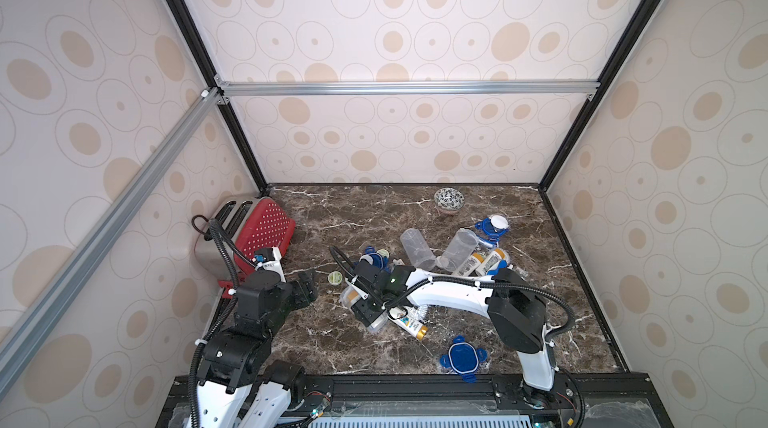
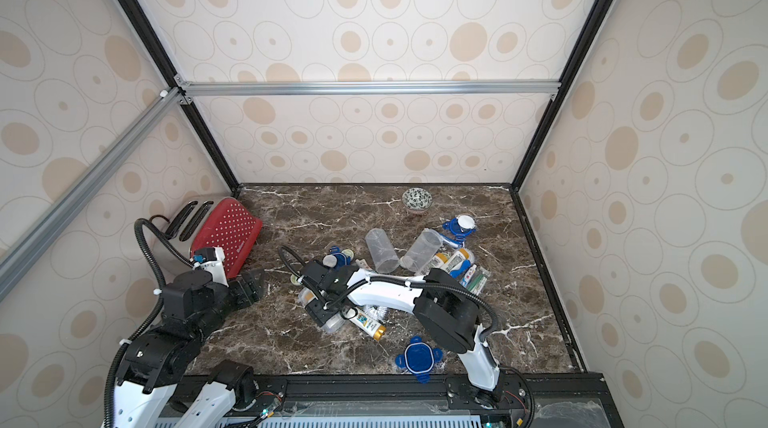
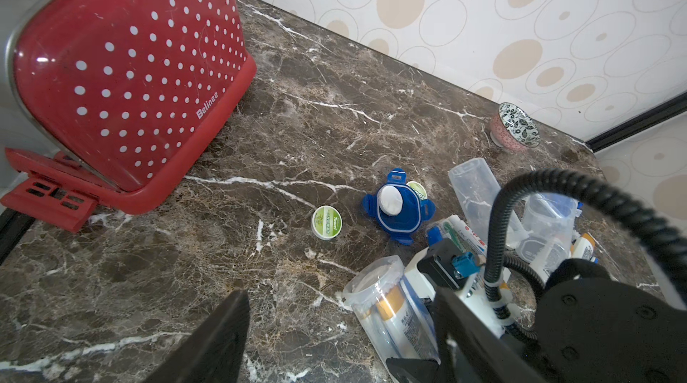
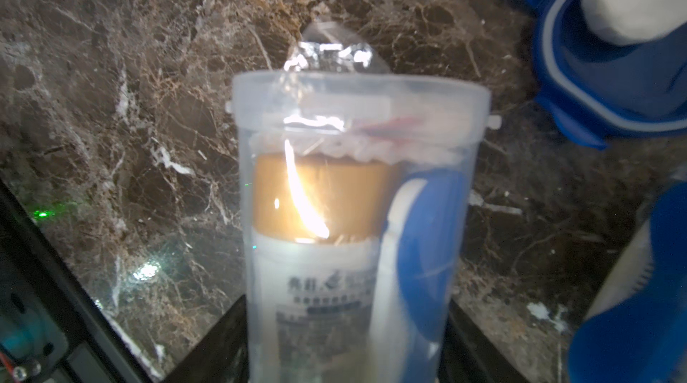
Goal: Take out toiletry kits
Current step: 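Pick up the container from the center of the board, then pour the toiletry kits out of the container.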
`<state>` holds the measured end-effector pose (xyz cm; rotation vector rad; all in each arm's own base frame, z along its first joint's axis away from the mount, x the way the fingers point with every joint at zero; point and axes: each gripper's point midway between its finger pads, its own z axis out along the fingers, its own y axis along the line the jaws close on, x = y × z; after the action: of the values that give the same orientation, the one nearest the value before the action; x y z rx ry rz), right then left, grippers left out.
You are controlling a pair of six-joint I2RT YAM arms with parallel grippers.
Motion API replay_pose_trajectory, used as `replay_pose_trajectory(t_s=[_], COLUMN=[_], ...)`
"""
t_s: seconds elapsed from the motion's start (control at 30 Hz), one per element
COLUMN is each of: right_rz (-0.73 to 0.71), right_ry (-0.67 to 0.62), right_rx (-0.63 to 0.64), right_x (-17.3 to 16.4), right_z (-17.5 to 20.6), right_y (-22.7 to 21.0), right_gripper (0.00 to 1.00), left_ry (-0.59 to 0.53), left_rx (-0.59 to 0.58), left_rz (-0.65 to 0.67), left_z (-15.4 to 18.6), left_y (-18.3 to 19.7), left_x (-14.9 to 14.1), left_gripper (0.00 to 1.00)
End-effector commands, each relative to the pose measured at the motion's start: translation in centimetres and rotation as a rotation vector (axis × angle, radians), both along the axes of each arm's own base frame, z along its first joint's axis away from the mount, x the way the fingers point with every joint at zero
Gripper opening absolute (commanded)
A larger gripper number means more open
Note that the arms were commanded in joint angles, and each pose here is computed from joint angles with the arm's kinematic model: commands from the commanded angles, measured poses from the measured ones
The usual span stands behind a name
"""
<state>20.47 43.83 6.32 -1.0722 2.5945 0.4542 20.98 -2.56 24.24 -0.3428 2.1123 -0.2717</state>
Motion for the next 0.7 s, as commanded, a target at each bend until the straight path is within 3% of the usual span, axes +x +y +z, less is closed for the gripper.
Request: replay_pose_trajectory(t_s=[0.0,0.37,0.53,0.67], right_rz=[-0.080,-0.389,-0.531,-0.644], right_ry=[0.099,0.486,0.697,0.865], right_rx=[0.063,0.466,0.690,0.870], right_x=[-0.5,1.2,2.7,3.9], right_z=[1.9,7.2,10.1,11.1], right_y=[1.1,4.3,6.2,7.7], right_gripper=[0.66,0.54,0.55,0.54], left_ry=[-0.008,-0.021,-0.012,0.036], left_rx=[0.012,-0.021,-0.028,-0.027], left_rz=[-0.010,-0.055,-0.087,-0.098], left_z=[0.2,0.6,1.3,1.2], left_y=[0.0,-0.9,-1.4,-1.6], left_x=[-0.1,-0.2,-0.5,-0.8], left_gripper=[0.78,0.78,0.78,0.86])
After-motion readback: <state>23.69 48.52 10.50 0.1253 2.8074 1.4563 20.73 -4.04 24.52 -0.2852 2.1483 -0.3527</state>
